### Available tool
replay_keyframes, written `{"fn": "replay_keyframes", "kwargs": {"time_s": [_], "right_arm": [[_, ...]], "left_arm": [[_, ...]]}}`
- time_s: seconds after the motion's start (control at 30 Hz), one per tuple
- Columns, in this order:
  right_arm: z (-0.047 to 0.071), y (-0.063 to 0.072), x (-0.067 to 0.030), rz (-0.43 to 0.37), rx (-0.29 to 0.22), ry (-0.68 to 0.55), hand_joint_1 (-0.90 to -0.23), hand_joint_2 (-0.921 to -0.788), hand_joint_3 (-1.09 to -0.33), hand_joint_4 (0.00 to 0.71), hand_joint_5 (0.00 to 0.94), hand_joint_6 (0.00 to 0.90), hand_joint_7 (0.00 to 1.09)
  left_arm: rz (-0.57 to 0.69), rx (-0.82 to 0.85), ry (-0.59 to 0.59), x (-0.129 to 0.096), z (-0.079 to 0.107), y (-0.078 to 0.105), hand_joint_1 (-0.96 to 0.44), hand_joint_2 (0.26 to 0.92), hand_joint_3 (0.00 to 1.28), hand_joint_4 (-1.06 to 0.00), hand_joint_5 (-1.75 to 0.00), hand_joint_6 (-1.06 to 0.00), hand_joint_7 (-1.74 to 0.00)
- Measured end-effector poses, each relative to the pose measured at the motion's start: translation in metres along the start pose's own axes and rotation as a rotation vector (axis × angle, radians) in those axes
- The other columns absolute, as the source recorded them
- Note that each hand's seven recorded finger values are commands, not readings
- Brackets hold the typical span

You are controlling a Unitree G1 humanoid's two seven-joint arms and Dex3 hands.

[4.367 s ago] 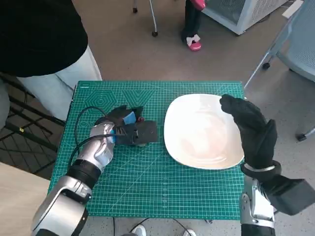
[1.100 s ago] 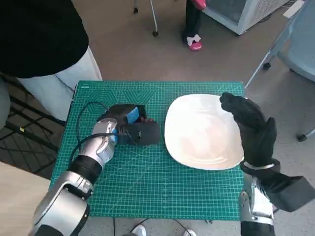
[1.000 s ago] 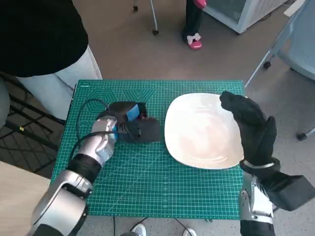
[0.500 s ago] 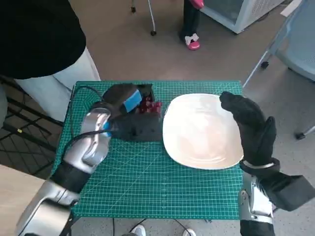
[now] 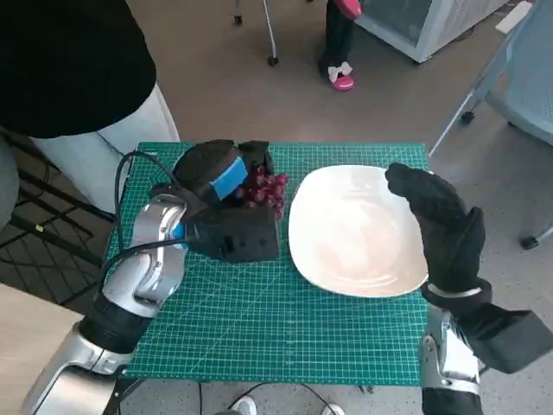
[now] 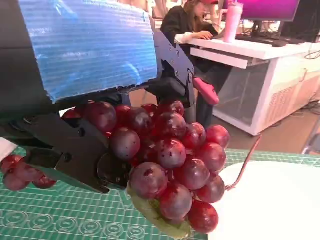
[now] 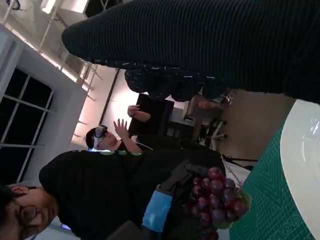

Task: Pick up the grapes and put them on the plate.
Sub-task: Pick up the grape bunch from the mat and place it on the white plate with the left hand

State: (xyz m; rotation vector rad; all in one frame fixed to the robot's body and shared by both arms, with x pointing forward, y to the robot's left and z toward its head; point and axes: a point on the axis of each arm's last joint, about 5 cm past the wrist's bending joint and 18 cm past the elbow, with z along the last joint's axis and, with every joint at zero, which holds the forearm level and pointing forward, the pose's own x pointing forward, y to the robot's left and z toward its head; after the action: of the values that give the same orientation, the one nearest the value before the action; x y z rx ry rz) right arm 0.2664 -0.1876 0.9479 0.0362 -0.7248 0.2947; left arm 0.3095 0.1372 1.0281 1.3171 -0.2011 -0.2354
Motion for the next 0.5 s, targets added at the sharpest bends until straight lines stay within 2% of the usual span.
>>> {"fn": "replay_keyframes", "kwargs": {"time_s": [0.2, 0.37, 0.5], "right_arm": [[0.000, 0.000, -0.0001, 0.000, -0.002, -0.002, -0.628, -0.921, -0.857, 0.402, 0.001, 0.004, 0.44], [0.000, -0.001, -0.0004, -0.003, -0.003, -0.003, -0.629, -0.921, -0.856, 0.402, 0.001, 0.005, 0.44], [0.001, -0.002, -0.0009, -0.003, -0.003, -0.004, -0.635, -0.921, -0.853, 0.403, 0.002, 0.006, 0.43]], "left_arm": [[-0.015, -0.003, -0.023, 0.000, 0.005, 0.003, 0.01, 0.921, 0.10, -0.60, -1.42, -0.68, -0.94], [-0.026, -0.005, -0.066, 0.003, 0.016, 0.008, 0.00, 0.921, 0.12, -0.59, -1.32, -0.62, -1.12], [-0.018, 0.001, -0.123, 0.007, 0.031, 0.014, 0.01, 0.920, 0.12, -0.60, -1.38, -0.63, -1.03]]}}
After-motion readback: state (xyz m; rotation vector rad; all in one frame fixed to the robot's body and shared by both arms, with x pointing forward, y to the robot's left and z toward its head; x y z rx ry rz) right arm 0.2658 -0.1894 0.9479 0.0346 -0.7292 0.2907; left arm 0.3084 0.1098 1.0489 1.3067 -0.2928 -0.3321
